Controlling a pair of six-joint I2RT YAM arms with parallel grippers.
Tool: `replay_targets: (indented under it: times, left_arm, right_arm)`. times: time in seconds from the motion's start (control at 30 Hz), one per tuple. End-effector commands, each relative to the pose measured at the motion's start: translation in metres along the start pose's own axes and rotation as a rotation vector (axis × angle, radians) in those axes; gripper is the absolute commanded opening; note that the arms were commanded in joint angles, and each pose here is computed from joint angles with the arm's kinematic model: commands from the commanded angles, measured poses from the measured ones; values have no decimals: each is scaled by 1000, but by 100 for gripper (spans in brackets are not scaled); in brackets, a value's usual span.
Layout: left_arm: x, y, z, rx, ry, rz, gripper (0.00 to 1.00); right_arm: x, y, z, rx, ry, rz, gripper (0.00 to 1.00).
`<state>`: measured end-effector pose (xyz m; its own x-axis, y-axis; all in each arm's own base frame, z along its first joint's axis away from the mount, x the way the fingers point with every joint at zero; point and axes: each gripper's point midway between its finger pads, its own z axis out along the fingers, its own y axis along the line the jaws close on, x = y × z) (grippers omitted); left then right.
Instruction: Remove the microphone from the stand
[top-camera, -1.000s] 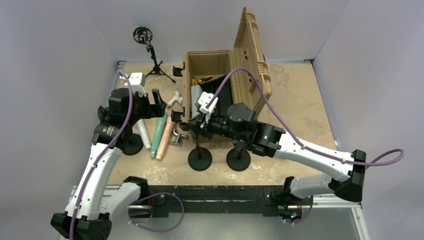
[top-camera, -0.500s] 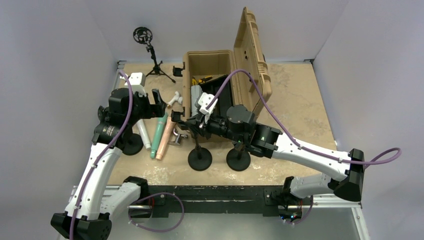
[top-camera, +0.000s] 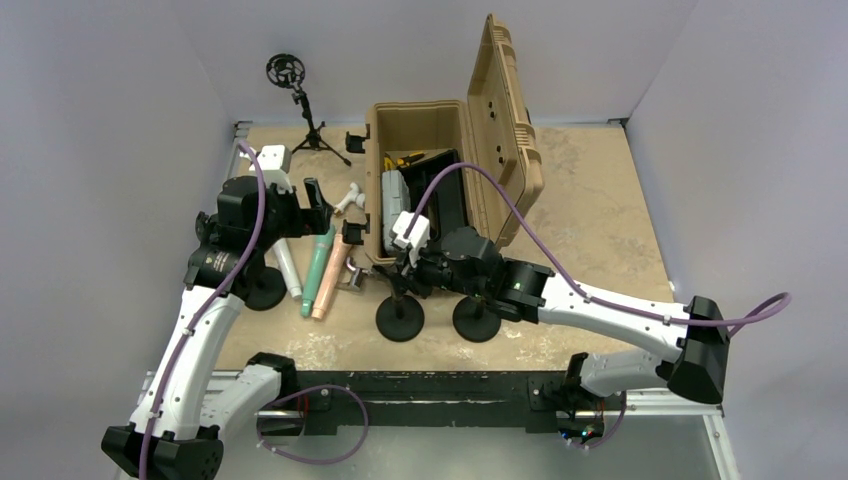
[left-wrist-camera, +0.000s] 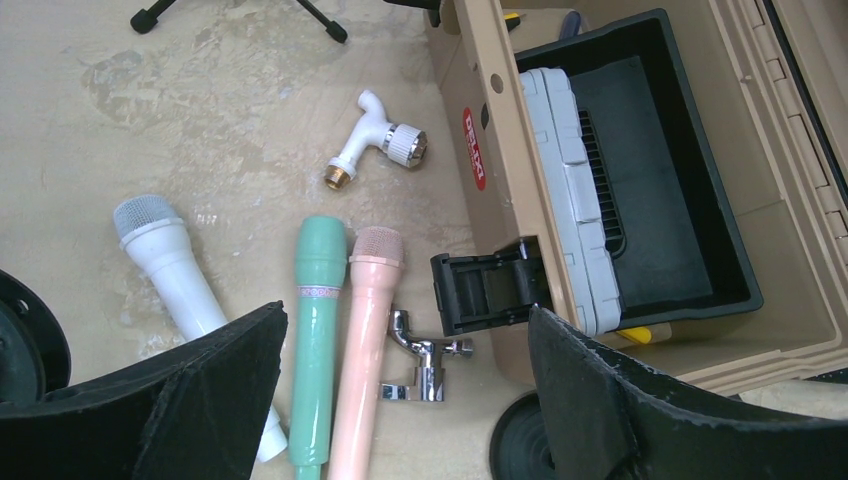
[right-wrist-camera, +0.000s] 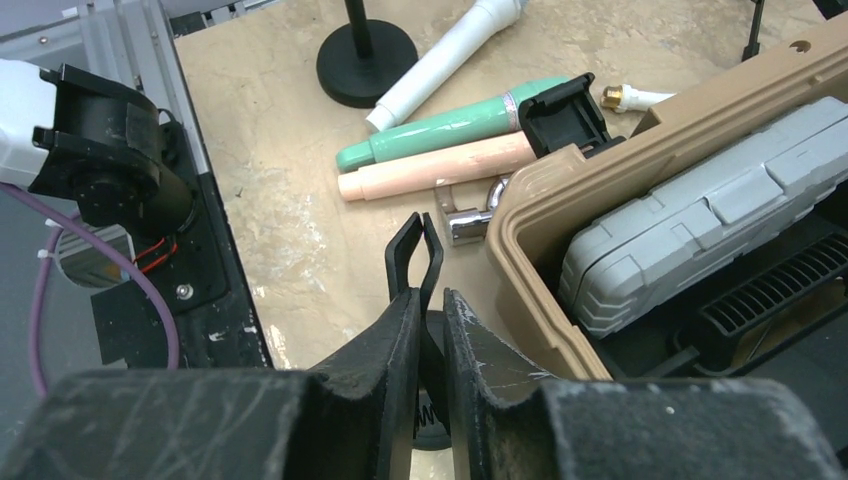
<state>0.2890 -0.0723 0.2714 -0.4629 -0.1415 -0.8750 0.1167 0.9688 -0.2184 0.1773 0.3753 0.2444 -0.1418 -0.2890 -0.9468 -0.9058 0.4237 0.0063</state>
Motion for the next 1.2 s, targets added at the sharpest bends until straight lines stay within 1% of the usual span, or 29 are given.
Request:
replay_targets:
  times: [0.0,0.07,0.17,0.23,0.37,0.43,0.5,0.6,0.7,0.83,1.0,1.07,1.17]
  left_arm:
    - [-8,-3,0,19,-40,-15,88]
    - [-8,-2,0,15,-40,-13,88]
    - [-8,-2,0,15,-40,-12,88]
    - [-8,-2,0,16,-44,-10,88]
    - [-14,-6,-5,42,-82,2,88]
    - [-20,-10,-10,64,-124,16,89]
    - [-28,-14,-19,92,-179,27,89]
    - [-41,-28,-37,169,-282,28,90]
    - [-53,-44,-57,261,-364,8,91]
    - [-73,-64,-85,370,-464,-31,91]
    - [-95,-79,-124,466,-603,-65,92]
    - [-101,-80,-135,475,-636,-77,92]
    - [-105,-79,-149,477,-685,-81,92]
  right_arm:
    - [46,1,-1,4,171,26,16]
    - [33,-7,0,45,141,14,18]
    - [-5,-23,-6,133,55,-1,26]
    - [-41,-31,-17,171,-35,-36,32]
    - [-109,-38,-49,213,-242,-32,49]
    - [-130,-43,-67,246,-316,-26,55]
    - [-149,-49,-89,282,-386,-16,58]
    - [-171,-60,-129,355,-495,27,60]
    - [-190,-79,-186,465,-651,131,61]
    - [-183,-103,-255,611,-790,246,59]
    - [-159,-126,-334,746,-929,458,58]
    - [-146,-133,-355,786,-962,525,58]
    - [-130,-136,-370,808,-983,579,59]
